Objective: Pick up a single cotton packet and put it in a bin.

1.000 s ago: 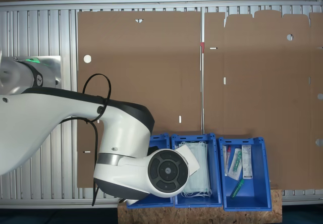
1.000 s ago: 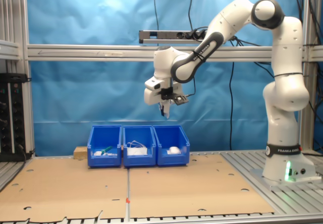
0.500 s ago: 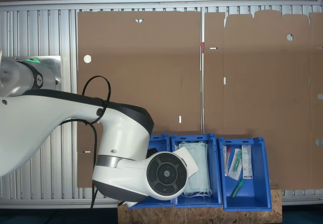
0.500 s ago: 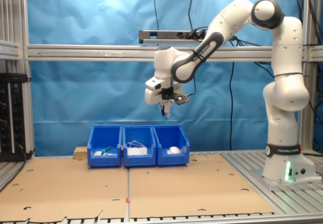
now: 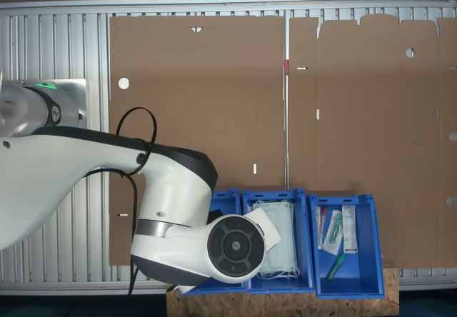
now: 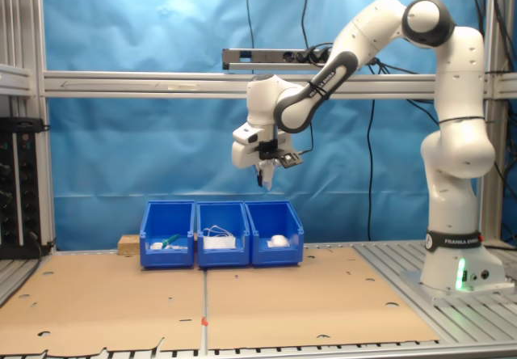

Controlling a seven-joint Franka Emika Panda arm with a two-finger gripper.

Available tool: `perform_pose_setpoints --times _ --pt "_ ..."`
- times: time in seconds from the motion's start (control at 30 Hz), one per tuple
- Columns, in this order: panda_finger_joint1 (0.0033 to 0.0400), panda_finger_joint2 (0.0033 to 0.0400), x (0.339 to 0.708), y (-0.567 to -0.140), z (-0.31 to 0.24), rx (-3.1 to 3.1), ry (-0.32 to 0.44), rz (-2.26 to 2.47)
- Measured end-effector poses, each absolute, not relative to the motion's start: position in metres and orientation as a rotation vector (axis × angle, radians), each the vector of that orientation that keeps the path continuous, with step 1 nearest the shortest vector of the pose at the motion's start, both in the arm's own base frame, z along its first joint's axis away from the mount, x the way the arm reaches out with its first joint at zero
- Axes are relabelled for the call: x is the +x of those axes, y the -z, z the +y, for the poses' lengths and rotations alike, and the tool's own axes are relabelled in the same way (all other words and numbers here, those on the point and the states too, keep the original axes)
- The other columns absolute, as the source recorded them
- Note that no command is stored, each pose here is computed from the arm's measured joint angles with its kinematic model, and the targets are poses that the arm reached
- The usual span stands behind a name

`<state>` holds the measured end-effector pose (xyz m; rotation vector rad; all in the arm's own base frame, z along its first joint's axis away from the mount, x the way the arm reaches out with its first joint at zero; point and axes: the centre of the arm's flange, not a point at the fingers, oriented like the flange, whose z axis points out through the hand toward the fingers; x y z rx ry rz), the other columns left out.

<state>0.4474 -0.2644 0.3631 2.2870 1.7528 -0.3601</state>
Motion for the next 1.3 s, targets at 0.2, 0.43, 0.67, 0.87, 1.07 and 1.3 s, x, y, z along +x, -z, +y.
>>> perform_pose_setpoints --times 0.2,0.43,0.67,0.87,1.07,1.3 --pt "0.0161 0.0161 0.4474 -0.3631 -0.2644 2.287 0.36 1.753" --pt "0.0241 0.0241 0.4474 -0.3631 -0.2644 2.287 0.36 1.754" --pt "0.0331 0.0331 0.4474 -0.3631 -0.2644 2.287 0.36 1.754" --pt "0.039 0.039 0.4474 -0.3631 -0.2644 2.287 0.36 1.754" --pt "0.0397 0.0397 0.4474 -0.3631 -0.2644 2.286 0.36 1.754" --pt "0.0399 0.0399 0.4474 -0.3631 -0.2644 2.286 0.36 1.754"
